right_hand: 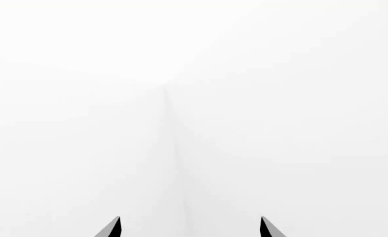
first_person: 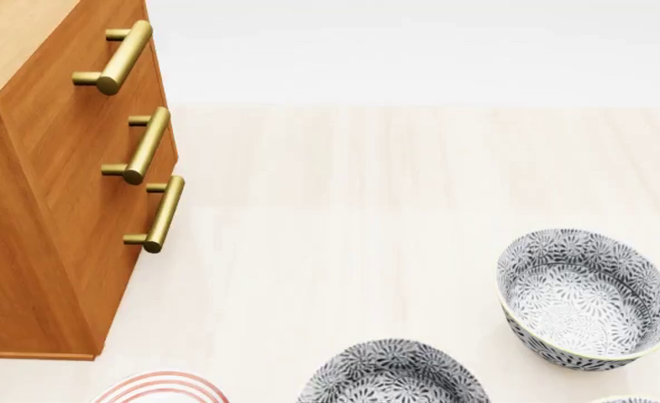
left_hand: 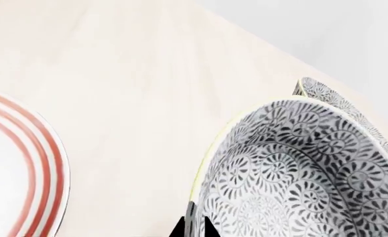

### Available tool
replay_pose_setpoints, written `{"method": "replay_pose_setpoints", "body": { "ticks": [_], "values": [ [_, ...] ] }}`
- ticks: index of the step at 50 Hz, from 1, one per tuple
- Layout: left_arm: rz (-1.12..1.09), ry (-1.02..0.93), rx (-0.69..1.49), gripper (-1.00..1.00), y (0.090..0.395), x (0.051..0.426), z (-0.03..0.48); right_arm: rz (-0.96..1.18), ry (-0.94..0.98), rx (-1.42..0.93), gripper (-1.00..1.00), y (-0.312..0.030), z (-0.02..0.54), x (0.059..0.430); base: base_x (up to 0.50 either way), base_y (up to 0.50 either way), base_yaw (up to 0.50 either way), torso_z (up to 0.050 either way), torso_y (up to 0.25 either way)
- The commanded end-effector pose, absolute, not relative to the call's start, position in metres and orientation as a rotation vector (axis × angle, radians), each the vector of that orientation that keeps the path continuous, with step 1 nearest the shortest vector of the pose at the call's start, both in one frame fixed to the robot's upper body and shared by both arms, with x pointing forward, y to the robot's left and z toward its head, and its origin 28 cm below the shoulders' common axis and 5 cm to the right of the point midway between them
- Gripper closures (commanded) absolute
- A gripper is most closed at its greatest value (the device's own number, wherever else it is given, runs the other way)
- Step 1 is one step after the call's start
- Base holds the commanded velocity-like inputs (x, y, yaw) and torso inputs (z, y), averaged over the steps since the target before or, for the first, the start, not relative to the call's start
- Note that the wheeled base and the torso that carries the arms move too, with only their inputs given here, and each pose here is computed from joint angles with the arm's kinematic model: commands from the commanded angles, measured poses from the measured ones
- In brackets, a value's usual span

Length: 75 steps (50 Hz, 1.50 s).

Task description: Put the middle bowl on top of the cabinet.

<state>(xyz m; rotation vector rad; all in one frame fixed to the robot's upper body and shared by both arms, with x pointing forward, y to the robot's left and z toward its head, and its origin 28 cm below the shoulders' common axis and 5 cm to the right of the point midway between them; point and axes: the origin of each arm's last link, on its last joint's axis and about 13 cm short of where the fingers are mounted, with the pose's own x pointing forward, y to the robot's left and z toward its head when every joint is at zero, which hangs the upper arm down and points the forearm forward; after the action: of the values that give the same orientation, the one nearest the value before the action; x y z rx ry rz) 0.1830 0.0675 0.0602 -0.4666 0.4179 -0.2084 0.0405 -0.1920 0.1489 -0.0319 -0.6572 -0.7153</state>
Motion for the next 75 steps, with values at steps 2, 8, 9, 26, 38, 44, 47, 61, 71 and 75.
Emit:
{"method": "replay_pose_setpoints", "body": {
  "ticks": [2,8,9,26,38,44,47,61,71,75],
  "values": [
    [-0.168,0.388,-0.468,1.00,0.072,0.186,0.058,-0.716,-0.659,-0.032,-1.00,-0.192,0.149,0.041,0.00,0.00,0.00,0.000,0.000],
    [-0.221,0.324,-0.533,1.00,0.074,0.183,0.064,-0.717,-0.660,-0.032,-1.00,-0.192,0.149,0.041,0.00,0.00,0.00,0.000,0.000],
    [-0.244,0.301,-0.542,1.00,0.075,0.182,0.066,-0.717,-0.660,-0.032,-1.00,-0.192,0.149,0.041,0.00,0.00,0.00,0.000,0.000],
    [-0.250,0.224,-0.527,1.00,0.077,0.178,0.075,-0.719,-0.667,-0.031,-1.00,-0.191,0.149,0.040,0.00,0.00,0.00,0.049,0.075],
    [-0.298,0.136,-0.519,1.00,0.081,0.171,0.099,-0.714,-0.668,-0.032,-1.00,-0.189,0.149,0.043,0.00,0.00,0.00,0.050,0.102],
    [-0.337,0.088,-0.531,1.00,0.087,0.168,0.114,-0.714,-0.671,-0.032,-1.00,-0.187,0.149,0.044,0.00,0.00,0.00,0.048,0.185],
    [-0.346,0.069,-0.533,1.00,0.090,0.167,0.122,-0.713,-0.673,-0.032,-1.00,-0.186,0.149,0.045,0.00,0.00,0.00,0.047,0.199],
    [-0.409,-0.081,-0.480,1.00,0.100,0.150,0.179,-0.716,-0.676,-0.034,-1.00,-0.183,0.148,0.048,0.00,0.00,0.00,0.035,0.162],
    [-0.425,-0.098,-0.477,1.00,0.116,0.142,0.236,-0.722,-0.671,-0.033,-1.00,-0.181,0.146,0.049,0.00,0.00,0.00,0.000,0.000],
    [-0.453,-0.134,-0.447,1.00,0.123,0.134,0.261,-0.718,-0.670,-0.036,-1.00,-0.178,0.146,0.050,0.00,0.00,0.00,0.000,0.000]
  ]
}}
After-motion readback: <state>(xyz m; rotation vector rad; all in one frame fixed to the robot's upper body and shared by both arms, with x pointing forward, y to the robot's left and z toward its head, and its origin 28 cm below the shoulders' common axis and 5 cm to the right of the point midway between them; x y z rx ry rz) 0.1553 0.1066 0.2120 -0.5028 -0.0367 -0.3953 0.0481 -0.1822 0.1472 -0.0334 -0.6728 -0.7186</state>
